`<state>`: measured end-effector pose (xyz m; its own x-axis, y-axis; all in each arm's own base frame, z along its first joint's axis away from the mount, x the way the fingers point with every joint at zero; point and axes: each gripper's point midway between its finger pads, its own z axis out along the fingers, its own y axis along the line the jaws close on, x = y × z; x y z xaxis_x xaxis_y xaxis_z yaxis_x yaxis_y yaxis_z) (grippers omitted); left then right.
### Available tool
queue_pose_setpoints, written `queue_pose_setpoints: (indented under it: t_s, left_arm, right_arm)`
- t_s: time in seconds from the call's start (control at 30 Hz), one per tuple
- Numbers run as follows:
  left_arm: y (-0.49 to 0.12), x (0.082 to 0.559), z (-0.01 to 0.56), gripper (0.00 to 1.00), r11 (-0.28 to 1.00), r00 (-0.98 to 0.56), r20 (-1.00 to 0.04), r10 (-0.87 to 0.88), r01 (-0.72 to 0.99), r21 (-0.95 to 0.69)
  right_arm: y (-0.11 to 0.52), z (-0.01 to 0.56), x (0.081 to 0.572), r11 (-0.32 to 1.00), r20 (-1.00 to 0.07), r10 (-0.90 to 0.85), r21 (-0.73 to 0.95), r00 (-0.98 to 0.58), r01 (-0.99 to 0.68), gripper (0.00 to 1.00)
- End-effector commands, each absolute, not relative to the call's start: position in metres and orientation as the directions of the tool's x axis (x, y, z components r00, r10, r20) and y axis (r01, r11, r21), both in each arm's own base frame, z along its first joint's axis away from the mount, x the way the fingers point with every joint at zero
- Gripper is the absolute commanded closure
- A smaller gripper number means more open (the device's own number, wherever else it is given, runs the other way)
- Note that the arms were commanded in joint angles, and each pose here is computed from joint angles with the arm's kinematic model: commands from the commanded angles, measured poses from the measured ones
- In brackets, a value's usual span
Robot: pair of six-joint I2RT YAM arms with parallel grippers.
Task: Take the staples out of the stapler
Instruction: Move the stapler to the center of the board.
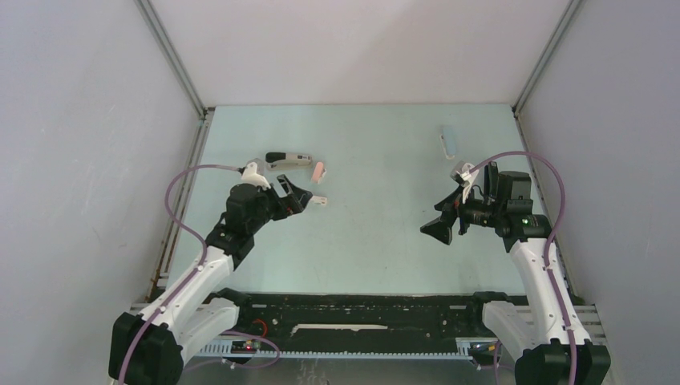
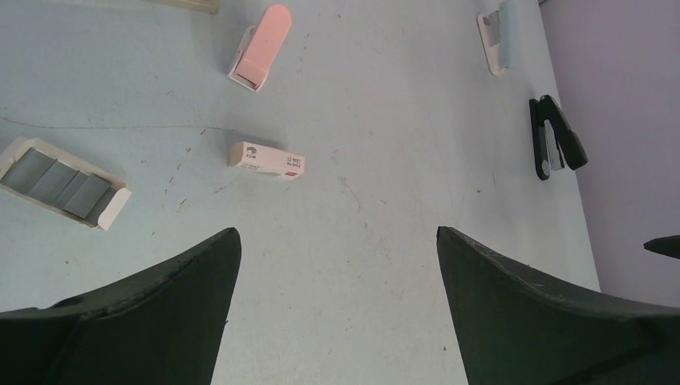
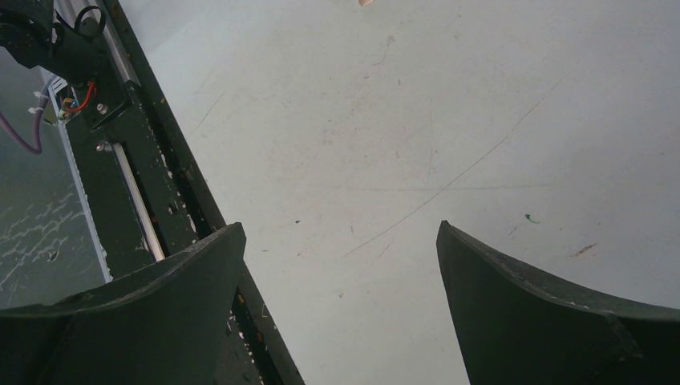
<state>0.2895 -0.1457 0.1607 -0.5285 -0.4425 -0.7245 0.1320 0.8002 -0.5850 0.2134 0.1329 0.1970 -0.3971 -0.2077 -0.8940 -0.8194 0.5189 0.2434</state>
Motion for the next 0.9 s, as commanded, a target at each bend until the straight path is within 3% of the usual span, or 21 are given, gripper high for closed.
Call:
queue_pose_setpoints:
  t_s: [0.0,0.87]
  left_arm:
    - [-0.151,0.295,0.174,0.02,0.795,-0.499,-0.752,-0.43,0.185,-0.578]
    - [-0.176,0.289,0.153,0.04,0.764,-0.569,-0.717,-0.403,0.222,-0.606]
  right_arm:
    - [0.134,0.201,0.215,0.509,-0.903,-0.219,0.217,-0.369,-0.833,0.0]
    - [0.137,0.199,0.214,0.498,-0.899,-0.226,0.225,-0.375,-0.838,0.0]
